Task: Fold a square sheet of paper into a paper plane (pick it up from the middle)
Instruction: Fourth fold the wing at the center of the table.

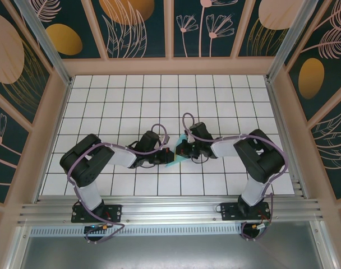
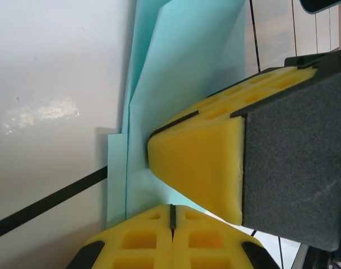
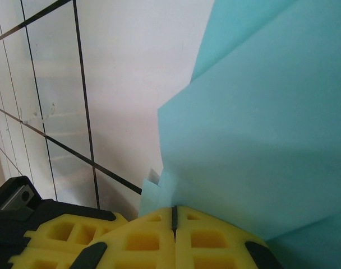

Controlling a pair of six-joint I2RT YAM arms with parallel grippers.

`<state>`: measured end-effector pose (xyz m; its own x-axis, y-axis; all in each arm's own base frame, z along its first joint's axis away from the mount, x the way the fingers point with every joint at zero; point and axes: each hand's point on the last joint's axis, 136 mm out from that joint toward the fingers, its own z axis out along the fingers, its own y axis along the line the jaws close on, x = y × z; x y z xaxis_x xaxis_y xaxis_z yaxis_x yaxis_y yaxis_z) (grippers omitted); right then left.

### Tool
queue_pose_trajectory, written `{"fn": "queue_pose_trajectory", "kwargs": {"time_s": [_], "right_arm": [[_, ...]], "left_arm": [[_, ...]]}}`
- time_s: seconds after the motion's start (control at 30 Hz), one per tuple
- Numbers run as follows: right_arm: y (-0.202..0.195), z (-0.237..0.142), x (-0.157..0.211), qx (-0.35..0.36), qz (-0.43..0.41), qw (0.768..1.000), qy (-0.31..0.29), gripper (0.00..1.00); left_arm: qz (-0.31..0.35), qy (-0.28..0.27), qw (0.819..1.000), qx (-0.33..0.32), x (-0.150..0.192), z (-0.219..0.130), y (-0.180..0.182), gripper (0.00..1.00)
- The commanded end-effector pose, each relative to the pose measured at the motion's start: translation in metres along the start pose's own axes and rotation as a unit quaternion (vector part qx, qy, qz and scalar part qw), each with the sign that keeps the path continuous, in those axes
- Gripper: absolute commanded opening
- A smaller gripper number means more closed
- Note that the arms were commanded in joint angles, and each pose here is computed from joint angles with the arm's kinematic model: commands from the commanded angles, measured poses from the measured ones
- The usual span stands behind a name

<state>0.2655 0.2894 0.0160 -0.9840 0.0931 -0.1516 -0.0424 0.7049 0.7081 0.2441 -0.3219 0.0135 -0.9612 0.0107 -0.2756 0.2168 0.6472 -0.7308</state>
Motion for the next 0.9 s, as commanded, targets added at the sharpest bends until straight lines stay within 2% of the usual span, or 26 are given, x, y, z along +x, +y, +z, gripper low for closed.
{"fn": "queue_pose_trajectory", "kwargs": {"time_s": [0.0, 0.4, 0.87], "right_arm": [[-0.049, 0.001, -0.014, 0.082, 0.026, 0.996, -0.029, 0.04], [-0.066, -0.019, -0.057, 0.053, 0.038, 0.996, -0.058, 0.07], [-0.101, -0.041, -0.112, 0.067, 0.078, 0.992, -0.079, 0.10]], "left_arm": [[-0.049, 0.058, 0.985, -0.156, 0.054, -0.005, 0.091, 0.00], [-0.053, 0.067, 0.981, -0.172, 0.066, -0.009, 0.103, 0.00], [-0.051, 0.073, 0.980, -0.178, 0.069, -0.009, 0.105, 0.00]]}}
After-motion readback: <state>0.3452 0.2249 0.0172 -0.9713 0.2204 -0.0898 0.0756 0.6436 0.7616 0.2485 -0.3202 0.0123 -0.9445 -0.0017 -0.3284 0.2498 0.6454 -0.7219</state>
